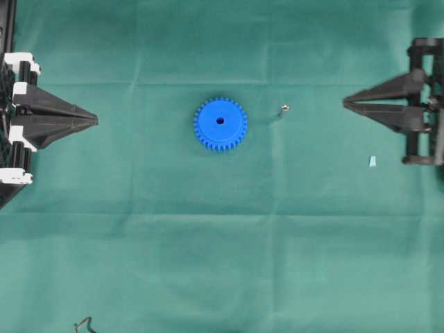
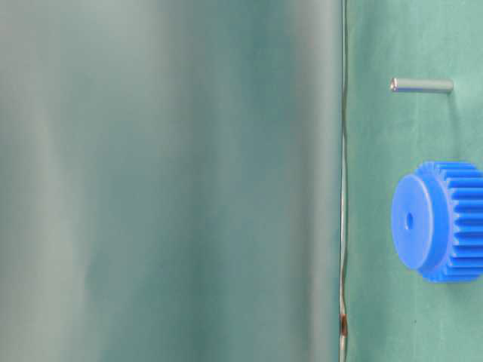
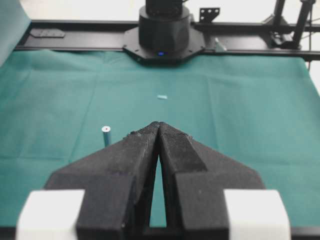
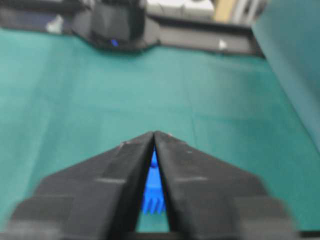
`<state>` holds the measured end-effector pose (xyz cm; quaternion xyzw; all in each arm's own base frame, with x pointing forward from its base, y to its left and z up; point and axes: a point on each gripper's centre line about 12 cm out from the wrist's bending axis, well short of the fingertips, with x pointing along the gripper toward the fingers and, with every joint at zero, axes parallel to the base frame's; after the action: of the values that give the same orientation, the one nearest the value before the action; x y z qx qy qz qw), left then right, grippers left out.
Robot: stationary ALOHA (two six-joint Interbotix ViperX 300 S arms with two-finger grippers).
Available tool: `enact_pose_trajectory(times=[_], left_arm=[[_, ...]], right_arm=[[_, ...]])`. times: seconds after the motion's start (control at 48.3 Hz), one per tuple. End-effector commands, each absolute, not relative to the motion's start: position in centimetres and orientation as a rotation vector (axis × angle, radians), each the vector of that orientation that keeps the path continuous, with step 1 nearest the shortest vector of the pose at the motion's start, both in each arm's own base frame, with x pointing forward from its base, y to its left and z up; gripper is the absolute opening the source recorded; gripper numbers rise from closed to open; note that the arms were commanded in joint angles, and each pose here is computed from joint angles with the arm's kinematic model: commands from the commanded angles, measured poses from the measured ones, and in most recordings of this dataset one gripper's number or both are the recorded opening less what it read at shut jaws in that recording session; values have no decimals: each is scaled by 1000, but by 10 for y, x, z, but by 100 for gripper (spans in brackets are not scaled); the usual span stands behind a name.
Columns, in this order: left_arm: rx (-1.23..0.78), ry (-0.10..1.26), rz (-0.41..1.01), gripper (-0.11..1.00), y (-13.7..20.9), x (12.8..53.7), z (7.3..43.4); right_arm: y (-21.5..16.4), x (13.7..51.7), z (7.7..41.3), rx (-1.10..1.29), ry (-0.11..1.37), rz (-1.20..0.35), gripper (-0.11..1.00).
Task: Insert the shaft into the center hole of the gear.
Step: 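Move the right gripper left toward the silver shaft beside the gear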
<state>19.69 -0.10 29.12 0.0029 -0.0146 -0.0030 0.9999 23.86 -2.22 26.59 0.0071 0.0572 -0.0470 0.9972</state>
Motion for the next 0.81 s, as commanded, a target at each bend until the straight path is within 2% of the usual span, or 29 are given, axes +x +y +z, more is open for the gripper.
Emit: enact_pose_trajectory(times=[0.0,0.104,0.186,0.29,0.787], left_arm=[[7,-54,-8,0,-1,199,301],[7,-54,-8,0,-1,199,301],[7,-52,-8,0,-1,199,300],[7,-46,-8,0,-1,199,299],[9,-38,-8,0,-1,200,298]], right_arm=[[-28,251,269,21,97,-113,47],[-37,263,256,29,132,-143,79],[-45,274,240,40,179,-168,94],[-52,285,219,55,234,-192,86],[-69,317,141,111,440,-249,88]])
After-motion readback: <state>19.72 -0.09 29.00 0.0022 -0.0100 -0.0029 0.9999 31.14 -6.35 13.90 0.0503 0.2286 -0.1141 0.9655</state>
